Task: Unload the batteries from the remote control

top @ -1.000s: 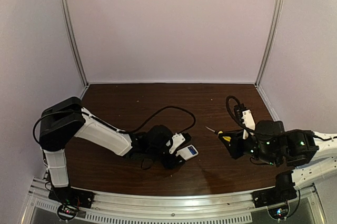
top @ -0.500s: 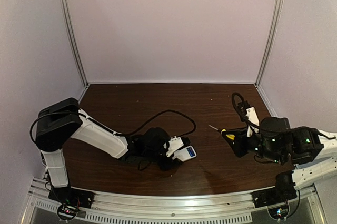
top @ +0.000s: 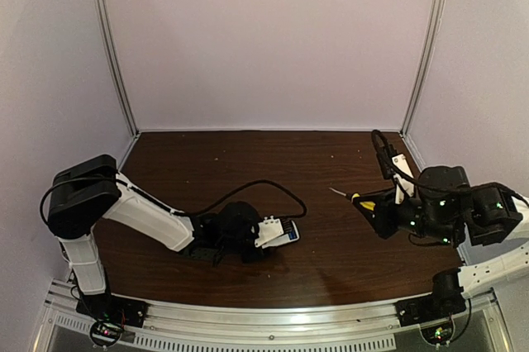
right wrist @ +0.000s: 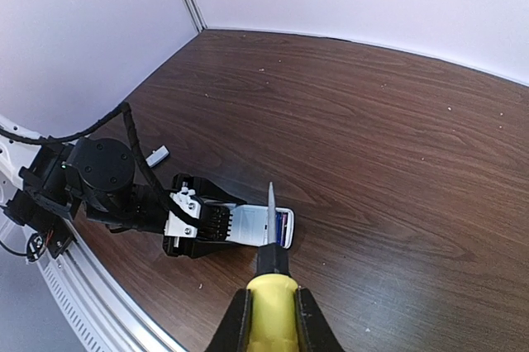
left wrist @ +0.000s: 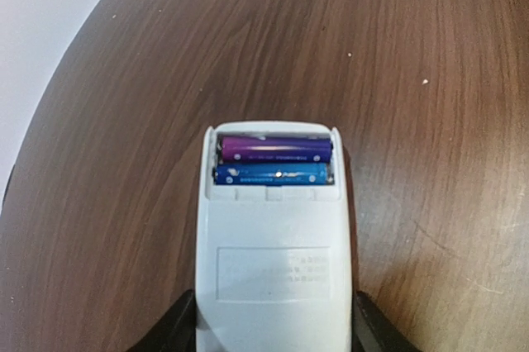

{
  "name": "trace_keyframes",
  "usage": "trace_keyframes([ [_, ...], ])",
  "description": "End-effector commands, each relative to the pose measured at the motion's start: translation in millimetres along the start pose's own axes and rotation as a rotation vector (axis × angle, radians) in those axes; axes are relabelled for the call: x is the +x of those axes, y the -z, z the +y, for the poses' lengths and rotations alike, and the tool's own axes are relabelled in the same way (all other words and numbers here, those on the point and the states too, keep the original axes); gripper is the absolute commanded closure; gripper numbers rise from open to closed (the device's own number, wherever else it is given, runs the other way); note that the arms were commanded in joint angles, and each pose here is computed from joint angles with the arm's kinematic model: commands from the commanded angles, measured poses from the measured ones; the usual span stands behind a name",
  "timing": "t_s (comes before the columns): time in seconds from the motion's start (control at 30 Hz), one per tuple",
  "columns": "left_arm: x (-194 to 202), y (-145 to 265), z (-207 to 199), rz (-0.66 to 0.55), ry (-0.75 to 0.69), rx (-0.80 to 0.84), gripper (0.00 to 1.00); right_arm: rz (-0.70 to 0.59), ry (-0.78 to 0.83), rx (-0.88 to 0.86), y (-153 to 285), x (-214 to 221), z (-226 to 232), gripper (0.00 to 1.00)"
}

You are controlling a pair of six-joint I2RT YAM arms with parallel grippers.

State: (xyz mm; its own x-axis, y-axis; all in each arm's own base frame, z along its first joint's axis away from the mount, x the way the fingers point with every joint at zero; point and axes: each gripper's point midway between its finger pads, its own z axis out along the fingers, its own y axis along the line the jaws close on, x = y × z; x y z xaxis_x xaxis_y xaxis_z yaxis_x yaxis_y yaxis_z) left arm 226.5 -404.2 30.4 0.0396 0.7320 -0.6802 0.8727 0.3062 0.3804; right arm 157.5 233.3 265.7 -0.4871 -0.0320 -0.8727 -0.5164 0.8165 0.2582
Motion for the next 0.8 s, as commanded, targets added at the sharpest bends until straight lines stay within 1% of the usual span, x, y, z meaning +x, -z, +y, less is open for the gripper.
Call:
trace_keyframes([
  [0.0,-35.5,9.7,27.3,-0.102,-0.030,-0.120,1.00,0.042,0.046,0.030,-0.7,2.7,-2.2,1.00],
  [0.3,-36.1,19.4,40.1,-0.125,-0.032,-0.198,1.00,0.082,0.092,0.051,1.6,-5.1,1.7,1.00],
  [0.47,-41.6,24.8,32.3,-0.153,-0.047,-0.140,1.00,0.105,0.132,0.105,1.3,-6.1,-4.8,1.00],
  [0.57,-41.5,21.9,31.8,-0.143,-0.044,-0.109,1.00,0.118,0.145,0.127,-2.0,-5.7,-5.6,1.00],
  [0.67,-41.5,21.0,31.0,-0.154,-0.043,-0.086,1.00,0.123,0.150,0.122,-7.6,-3.0,-2.1,1.00],
  [0.77,-43.6,23.3,24.2,-0.191,-0.054,-0.055,1.00,0.133,0.163,0.112,-10.4,-1.6,1.2,1.00],
])
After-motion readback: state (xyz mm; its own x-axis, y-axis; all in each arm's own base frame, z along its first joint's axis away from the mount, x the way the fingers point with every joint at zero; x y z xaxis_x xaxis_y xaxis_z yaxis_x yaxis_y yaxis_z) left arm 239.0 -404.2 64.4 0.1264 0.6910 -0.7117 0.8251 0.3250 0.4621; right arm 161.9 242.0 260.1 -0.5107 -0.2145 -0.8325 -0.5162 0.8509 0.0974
